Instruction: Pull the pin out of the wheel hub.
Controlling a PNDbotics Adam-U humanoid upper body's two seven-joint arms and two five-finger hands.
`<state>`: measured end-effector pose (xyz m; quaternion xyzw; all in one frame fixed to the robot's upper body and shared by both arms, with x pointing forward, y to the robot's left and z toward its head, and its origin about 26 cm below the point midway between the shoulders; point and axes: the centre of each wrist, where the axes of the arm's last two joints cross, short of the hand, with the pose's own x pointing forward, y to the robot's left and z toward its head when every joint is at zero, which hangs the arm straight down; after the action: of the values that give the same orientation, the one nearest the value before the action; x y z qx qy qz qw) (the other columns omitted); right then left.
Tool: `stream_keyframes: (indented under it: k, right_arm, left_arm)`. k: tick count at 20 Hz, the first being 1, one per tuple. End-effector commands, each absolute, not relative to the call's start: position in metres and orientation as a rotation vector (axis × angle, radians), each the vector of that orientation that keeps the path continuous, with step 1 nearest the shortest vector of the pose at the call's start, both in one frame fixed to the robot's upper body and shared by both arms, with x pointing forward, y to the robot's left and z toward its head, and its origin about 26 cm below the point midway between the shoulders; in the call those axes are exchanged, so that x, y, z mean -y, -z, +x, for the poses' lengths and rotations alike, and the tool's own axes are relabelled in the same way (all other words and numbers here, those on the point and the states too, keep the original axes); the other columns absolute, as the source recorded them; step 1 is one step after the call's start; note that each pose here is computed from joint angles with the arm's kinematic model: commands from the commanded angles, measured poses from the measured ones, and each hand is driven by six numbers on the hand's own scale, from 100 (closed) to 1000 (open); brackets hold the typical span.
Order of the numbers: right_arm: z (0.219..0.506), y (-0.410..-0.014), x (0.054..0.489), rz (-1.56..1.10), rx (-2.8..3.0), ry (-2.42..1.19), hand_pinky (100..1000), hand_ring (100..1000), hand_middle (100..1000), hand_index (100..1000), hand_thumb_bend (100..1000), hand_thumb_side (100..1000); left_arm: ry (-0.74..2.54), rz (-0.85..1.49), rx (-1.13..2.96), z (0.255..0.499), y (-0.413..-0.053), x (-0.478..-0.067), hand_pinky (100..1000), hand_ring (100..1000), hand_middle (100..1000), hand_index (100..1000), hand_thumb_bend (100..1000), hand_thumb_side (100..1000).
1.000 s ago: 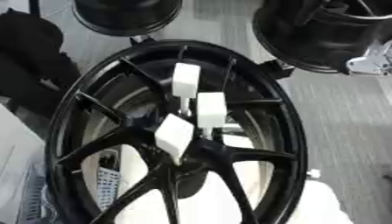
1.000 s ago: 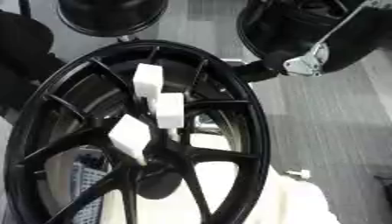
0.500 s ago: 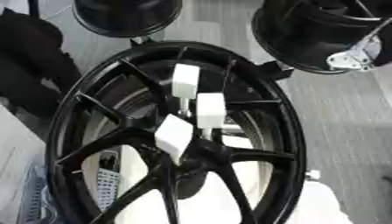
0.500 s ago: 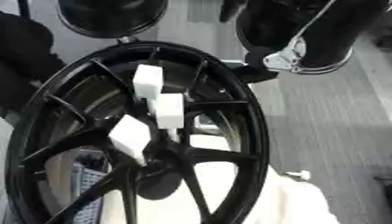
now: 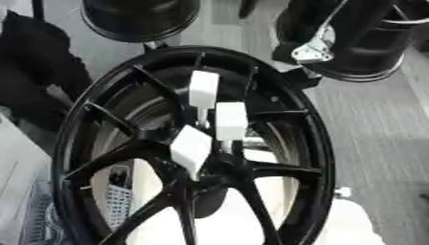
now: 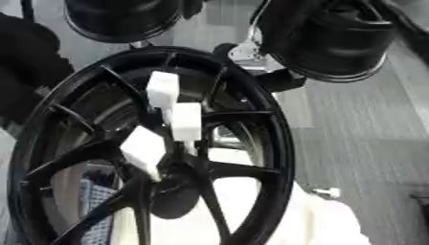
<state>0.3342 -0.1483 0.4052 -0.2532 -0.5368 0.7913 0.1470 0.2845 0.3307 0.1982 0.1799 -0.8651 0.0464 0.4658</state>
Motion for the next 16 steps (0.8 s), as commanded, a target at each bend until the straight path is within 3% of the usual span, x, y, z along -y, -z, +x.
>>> stream_keyframes:
  k: [1,7,15,16]
  right_arm:
    - [0.343,-0.412,0.143,-0.772,1.545,-2.292,917,870,797,848,290,362]
    - [0.359,-0.408,0.131,-0.832,1.588,-2.345,921,876,807,855,323,331]
    - [0.360,-0.407,0.125,-0.876,1.666,-2.422,926,881,815,861,379,283]
    - [0.358,-0.407,0.124,-0.893,1.675,-2.441,932,888,827,869,455,248]
  left_arm:
    - [-0.081,0.451,2.159,0.283,-0.210,-0.331,776,752,736,813,557,338]
    - [-0.072,0.450,2.172,0.284,-0.213,-0.330,775,751,736,813,557,338]
    - [-0.057,0.454,2.188,0.285,-0.218,-0.330,775,750,735,813,558,338]
    - [-0.055,0.455,2.189,0.285,-0.218,-0.330,774,750,735,813,558,338]
